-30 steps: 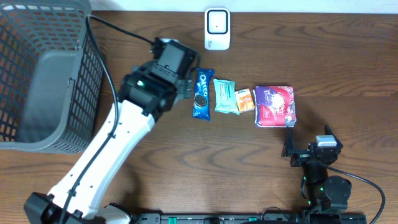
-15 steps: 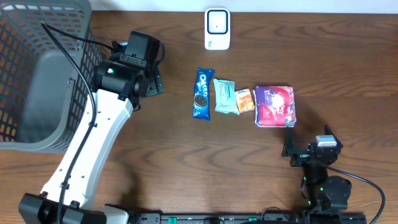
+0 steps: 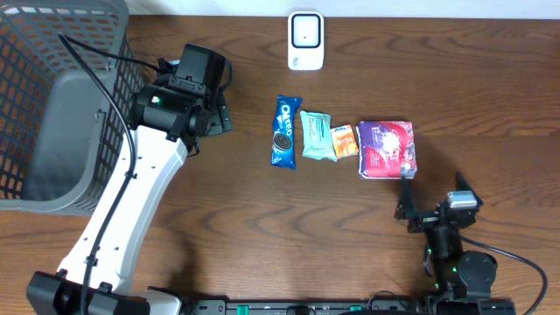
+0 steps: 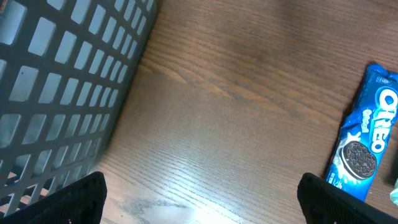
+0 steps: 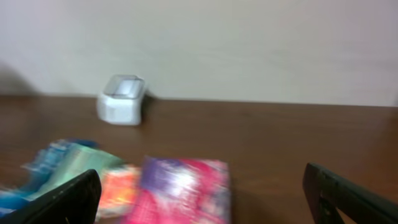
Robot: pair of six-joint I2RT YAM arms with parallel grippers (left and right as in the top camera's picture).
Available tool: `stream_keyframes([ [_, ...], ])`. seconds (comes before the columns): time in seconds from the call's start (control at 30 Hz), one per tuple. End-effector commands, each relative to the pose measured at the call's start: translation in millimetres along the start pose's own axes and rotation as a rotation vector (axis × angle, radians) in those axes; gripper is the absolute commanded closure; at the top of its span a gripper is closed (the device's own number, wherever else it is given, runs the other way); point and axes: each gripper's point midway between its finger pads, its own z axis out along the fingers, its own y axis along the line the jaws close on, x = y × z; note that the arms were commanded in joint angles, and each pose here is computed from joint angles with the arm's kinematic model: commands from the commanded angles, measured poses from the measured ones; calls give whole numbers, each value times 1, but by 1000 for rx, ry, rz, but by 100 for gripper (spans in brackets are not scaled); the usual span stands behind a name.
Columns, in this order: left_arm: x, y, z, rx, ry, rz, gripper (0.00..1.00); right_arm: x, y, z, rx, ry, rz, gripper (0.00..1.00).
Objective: Scan the item barcode
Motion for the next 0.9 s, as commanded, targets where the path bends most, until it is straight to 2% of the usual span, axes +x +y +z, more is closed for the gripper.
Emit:
stream_keyframes([
  [0.0,0,1,0,-5,2,-10,2,1,49,-7,-281,41,225,1],
  [0.3,0,1,0,-5,2,-10,2,-47,79,-23,-484,-122,241,1],
  [0.43,0,1,0,-5,2,-10,2,-77,68,-25,-405,-257,97,1],
  [0.5,0,1,0,-5,2,-10,2,-88,58,-22,-333,-251,54,1],
  [0.6,0,1,0,-5,2,-10,2,-98,44,-13,-233,-161,-11,1],
  [0.7,0,1,0,-5,2,-10,2,-95,22,3,-113,27,16,1],
  [0.87,0,1,0,-5,2,-10,2,-72,9,38,-94,365,4,1],
])
